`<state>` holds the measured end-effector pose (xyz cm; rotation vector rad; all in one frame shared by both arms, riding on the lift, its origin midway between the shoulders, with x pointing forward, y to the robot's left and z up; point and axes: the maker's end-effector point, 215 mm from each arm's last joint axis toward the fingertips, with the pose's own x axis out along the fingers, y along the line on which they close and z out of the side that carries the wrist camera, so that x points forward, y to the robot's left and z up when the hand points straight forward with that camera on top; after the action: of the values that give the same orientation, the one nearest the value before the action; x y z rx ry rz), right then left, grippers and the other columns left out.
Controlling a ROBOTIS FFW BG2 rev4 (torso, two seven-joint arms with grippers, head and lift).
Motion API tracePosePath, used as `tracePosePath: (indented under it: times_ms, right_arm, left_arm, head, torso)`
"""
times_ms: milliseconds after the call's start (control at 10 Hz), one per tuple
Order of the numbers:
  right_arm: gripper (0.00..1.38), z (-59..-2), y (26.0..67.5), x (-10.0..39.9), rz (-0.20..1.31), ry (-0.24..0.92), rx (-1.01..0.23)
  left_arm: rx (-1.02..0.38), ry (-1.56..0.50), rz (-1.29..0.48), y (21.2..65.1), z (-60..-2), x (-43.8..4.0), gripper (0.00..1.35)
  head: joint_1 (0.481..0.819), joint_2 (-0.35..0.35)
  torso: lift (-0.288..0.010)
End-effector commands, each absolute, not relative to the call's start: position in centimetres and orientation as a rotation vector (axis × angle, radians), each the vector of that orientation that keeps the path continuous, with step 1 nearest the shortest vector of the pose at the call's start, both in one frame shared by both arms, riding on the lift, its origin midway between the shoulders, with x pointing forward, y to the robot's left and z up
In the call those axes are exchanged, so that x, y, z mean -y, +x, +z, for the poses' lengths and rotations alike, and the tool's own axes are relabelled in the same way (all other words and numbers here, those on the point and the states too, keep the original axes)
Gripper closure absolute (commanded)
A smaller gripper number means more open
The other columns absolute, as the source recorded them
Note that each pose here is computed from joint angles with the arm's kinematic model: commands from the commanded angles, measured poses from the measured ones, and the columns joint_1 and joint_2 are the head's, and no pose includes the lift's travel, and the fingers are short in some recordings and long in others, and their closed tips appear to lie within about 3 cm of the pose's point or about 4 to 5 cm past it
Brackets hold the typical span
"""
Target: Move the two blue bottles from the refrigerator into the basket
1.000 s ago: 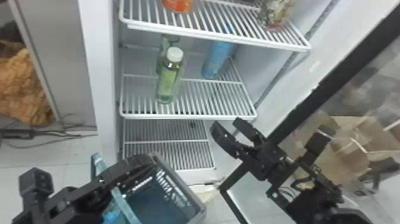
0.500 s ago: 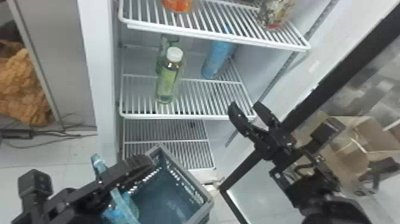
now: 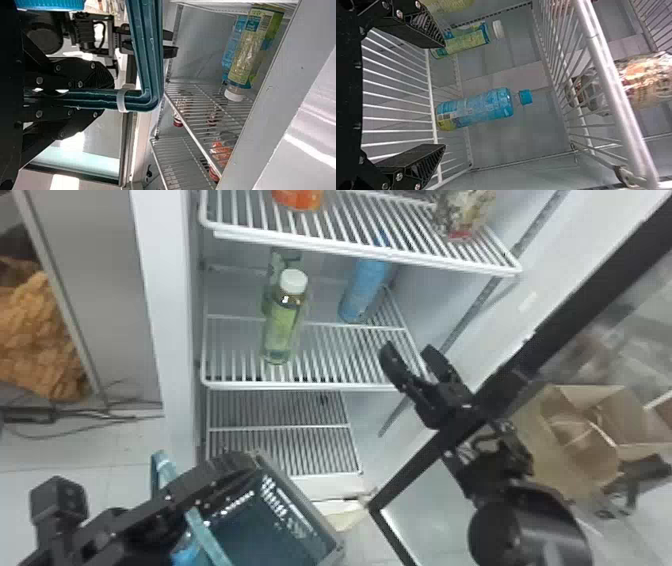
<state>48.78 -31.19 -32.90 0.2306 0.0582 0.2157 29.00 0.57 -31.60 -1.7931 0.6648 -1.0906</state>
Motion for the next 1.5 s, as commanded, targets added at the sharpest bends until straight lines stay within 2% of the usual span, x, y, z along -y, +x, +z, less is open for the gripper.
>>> tracePosePath:
  times_ms: [0, 200, 500, 1400]
  right_arm:
    - [0.17, -33.4, 50.7, 30.2, 0.225, 0.231, -0.054]
    - [0.16, -33.6, 53.4, 29.0, 0.227, 0.23, -0.043]
    - [0.16, -32.6, 55.2, 29.3, 0.183, 0.195, -0.018]
    - [0.16, -34.6, 62.7, 31.3, 0.127, 0.155, -0.077]
  left_arm:
    - [-0.667, -1.792, -1.095, 29.0, -31.5, -0.4, 1.16]
    - [-0.667, -1.789, -1.096, 29.0, -31.5, -0.5, 1.16]
    - [-0.668, -1.788, -1.096, 29.0, -31.5, -0.5, 1.16]
    - [-0.669, -1.777, -1.103, 29.3, -31.4, -0.4, 1.16]
  head:
    - [0.695, -0.35]
    - [0.695, -0.35]
    - [0.695, -0.35]
    - [0.695, -0.35]
  torso:
    - [-0.216]
    - [-0.216]
    - [-0.216]
    - [-0.216]
